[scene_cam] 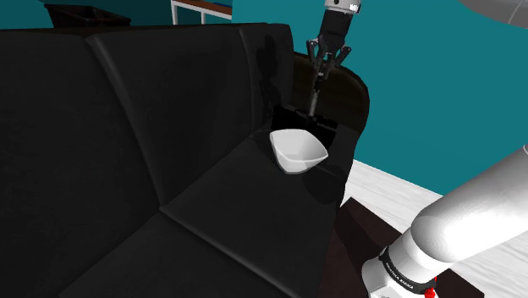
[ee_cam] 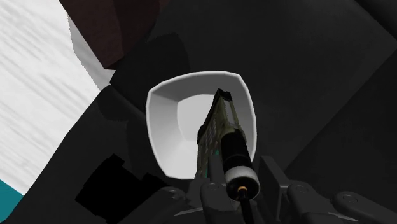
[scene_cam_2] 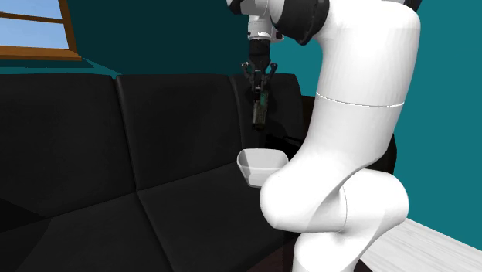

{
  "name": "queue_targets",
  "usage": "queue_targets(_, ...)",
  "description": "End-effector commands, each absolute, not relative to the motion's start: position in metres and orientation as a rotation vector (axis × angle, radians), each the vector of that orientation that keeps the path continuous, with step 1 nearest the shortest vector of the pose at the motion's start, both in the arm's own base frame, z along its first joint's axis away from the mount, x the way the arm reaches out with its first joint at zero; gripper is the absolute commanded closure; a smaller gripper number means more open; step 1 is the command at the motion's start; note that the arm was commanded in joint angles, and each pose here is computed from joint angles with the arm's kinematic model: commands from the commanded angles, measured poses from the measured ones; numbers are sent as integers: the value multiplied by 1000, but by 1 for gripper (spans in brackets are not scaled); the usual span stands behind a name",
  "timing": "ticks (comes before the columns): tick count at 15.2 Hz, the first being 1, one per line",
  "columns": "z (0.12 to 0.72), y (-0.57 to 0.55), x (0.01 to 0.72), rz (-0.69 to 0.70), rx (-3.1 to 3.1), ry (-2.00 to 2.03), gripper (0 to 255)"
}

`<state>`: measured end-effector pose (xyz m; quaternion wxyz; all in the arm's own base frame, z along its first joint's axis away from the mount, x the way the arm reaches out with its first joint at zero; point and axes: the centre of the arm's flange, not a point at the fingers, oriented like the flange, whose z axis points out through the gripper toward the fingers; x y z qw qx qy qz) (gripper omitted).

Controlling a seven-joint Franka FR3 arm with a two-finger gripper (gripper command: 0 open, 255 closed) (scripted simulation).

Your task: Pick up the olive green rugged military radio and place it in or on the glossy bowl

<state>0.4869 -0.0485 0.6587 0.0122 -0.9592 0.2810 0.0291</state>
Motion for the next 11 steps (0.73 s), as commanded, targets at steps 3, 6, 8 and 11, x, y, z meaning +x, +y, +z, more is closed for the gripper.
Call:
queue_targets(3, 637, -50, 486, 90, -2990, 875, 255)
queue_targets(6, 621, -50, 486, 90, -2990, 875, 255)
queue_targets(8, 611, -50, 486, 90, -2990, 875, 255)
queue_targets(11, 595, -50, 486, 90, -2990, 875, 255)
